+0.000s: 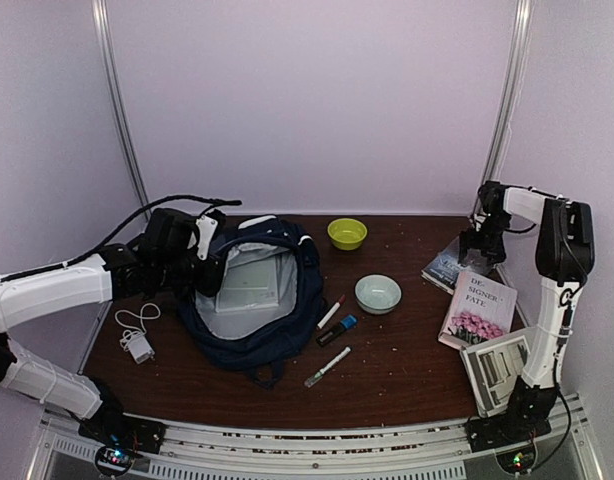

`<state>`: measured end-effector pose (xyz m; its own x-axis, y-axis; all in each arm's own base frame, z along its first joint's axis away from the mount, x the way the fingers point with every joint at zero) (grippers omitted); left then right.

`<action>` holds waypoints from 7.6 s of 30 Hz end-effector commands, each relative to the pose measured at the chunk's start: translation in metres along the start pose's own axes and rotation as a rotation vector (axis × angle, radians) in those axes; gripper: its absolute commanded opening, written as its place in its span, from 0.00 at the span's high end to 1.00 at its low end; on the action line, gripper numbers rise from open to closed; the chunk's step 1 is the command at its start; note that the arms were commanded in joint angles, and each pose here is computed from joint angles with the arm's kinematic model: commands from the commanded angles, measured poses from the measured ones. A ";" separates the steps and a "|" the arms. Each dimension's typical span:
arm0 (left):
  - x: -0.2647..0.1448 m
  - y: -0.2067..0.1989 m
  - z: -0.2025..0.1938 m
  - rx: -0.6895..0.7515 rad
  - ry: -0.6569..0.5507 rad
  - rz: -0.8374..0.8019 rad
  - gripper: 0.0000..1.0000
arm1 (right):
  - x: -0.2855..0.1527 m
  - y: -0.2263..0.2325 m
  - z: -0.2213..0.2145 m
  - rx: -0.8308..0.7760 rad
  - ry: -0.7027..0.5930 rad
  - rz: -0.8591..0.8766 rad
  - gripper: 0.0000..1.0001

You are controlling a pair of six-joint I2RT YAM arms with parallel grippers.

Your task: Pack the student bag

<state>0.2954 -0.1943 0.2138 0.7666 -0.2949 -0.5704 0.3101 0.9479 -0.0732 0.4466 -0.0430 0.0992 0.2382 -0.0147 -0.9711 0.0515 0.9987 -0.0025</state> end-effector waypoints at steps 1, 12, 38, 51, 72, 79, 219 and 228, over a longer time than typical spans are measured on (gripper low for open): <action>-0.011 0.010 0.040 -0.015 -0.151 0.046 1.00 | -0.004 -0.030 0.059 -0.030 -0.060 -0.140 0.10; 0.002 0.014 0.044 0.007 -0.107 0.092 1.00 | 0.022 -0.047 0.097 -0.120 -0.098 -0.040 0.25; -0.005 0.024 0.054 0.027 -0.115 0.145 1.00 | 0.033 -0.078 0.044 0.174 0.085 0.157 0.00; -0.025 0.035 0.061 0.017 -0.161 0.171 1.00 | 0.012 0.092 0.043 -0.147 0.117 0.366 0.00; -0.049 0.033 0.058 -0.053 -0.157 0.111 0.78 | -0.087 0.095 0.011 -0.265 -0.258 -0.096 0.00; -0.083 0.024 0.082 -0.030 -0.238 0.058 0.45 | -0.206 0.086 0.016 -0.253 -0.667 -0.467 0.00; 0.246 -0.311 -0.024 -0.307 0.260 -0.779 0.65 | -0.092 0.258 -0.035 0.161 -0.536 1.102 0.37; 0.244 -0.318 -0.021 -0.323 0.252 -0.833 0.65 | -0.099 0.255 -0.001 0.240 -0.597 1.097 0.36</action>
<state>0.4533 -0.4925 0.0673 0.4631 -0.7314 -0.5007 0.3451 0.6691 -0.6582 0.4104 0.1775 0.1150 0.6340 0.6164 -0.4669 -0.0233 0.6187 0.7852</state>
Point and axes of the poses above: each gripper's point midway between its finger pads, its own x axis out along the fingers, its own y axis along the line the jaws close on, z = x × y, the point moved 4 cm from there along -x, back along the fingers, and after that the axes turned 12 degrees about -x, right-handed, at the moved point
